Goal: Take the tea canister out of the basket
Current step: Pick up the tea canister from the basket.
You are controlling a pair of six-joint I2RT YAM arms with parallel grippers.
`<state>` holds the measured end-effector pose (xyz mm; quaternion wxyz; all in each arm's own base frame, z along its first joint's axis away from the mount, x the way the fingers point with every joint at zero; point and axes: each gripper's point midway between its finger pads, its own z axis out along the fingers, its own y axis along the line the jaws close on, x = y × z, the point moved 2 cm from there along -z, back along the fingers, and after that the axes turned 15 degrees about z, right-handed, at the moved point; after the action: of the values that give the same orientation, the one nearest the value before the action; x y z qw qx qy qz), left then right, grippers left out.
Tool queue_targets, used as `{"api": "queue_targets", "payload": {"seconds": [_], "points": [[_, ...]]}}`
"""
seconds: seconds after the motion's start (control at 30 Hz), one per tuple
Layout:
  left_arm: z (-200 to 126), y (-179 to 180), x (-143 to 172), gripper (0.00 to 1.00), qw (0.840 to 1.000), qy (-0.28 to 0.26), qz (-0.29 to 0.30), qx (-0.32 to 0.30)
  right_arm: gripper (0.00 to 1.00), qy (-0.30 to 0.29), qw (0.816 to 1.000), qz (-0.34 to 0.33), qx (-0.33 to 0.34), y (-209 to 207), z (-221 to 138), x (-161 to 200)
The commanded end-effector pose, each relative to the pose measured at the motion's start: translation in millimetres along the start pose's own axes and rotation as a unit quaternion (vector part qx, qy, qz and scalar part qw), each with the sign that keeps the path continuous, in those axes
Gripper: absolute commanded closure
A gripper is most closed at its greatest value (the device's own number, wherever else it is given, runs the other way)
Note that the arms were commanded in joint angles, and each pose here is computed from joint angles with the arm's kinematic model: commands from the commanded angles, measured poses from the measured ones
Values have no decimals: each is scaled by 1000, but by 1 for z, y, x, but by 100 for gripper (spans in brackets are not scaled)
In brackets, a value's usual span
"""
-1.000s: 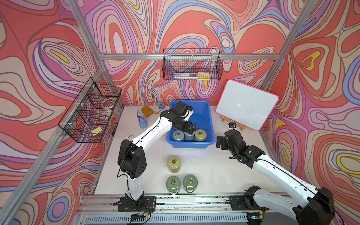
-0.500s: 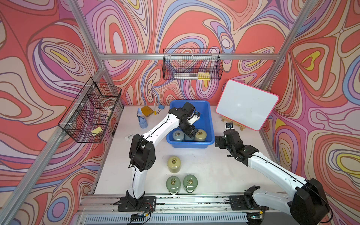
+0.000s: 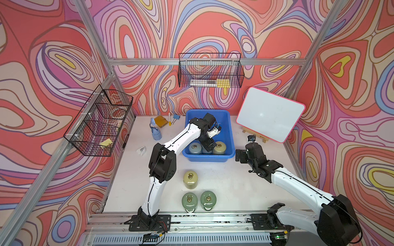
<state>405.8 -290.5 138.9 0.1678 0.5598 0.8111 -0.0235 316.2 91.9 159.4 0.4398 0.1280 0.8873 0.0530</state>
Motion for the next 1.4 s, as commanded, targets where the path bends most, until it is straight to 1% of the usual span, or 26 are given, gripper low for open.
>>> {"api": "queue_targets", "payload": {"seconds": [0.0, 0.1, 0.27, 0.37, 0.4, 0.47, 0.53, 0.6, 0.63, 0.67, 0.77, 0.8, 0.9, 0.93, 1.2, 1.3, 1.37], "points": [[8, 3, 4, 1, 1000, 19, 8, 4, 2, -17, 999, 22, 21, -12, -1, -6], [14, 4, 6, 1, 999, 31, 8, 3, 2, -22, 999, 37, 27, -19, -2, -9], [20, 6, 6, 3, 999, 31, 9, 6, 2, -34, 998, 46, 27, -24, -6, -12], [26, 9, 7, 5, 999, 36, 4, 9, 2, -36, 998, 49, 24, -24, -7, -12], [27, 9, 7, 8, 999, 35, 1, 13, 2, -37, 998, 49, 24, -24, -7, -12], [30, 10, 8, 11, 999, 34, -5, 20, 2, -37, 998, 48, 23, -24, -8, -12], [33, 12, 8, 23, 999, 35, -10, 21, 2, -37, 998, 48, 22, -24, -8, -12], [35, 14, 9, 28, 999, 39, -14, 21, 2, -37, 998, 49, 21, -24, -8, -11], [36, 15, 10, 33, 999, 41, -16, 19, 2, -38, 998, 49, 20, -24, -8, -11], [37, 16, 11, 35, 999, 42, -19, 19, 2, -39, 998, 49, 19, -24, -8, -12], [39, 16, 12, 34, 999, 42, -22, 21, 2, -37, 998, 48, 18, -23, -7, -11], [40, 17, 13, 32, 999, 43, -23, 21, 2, -37, 998, 48, 17, -23, -7, -11], [42, 18, 14, 21, 998, 47, -25, 18, 2, -36, 998, 47, 17, -23, -7, -10], [43, 19, 15, 20, 998, 49, -26, 16, 2, -36, 998, 47, 17, -23, -7, -10], [50, 20, 18, 19, 998, 57, -28, 17, 2, -36, 998, 48, 15, -22, -8, -11], [51, 20, 18, 14, 998, 55, -31, 19, 2, -34, 998, 46, 14, -22, -7, -10], [51, 20, 19, 13, 998, 56, -32, 19, 2, -34, 998, 46, 14, -22, -7, -10]]}}
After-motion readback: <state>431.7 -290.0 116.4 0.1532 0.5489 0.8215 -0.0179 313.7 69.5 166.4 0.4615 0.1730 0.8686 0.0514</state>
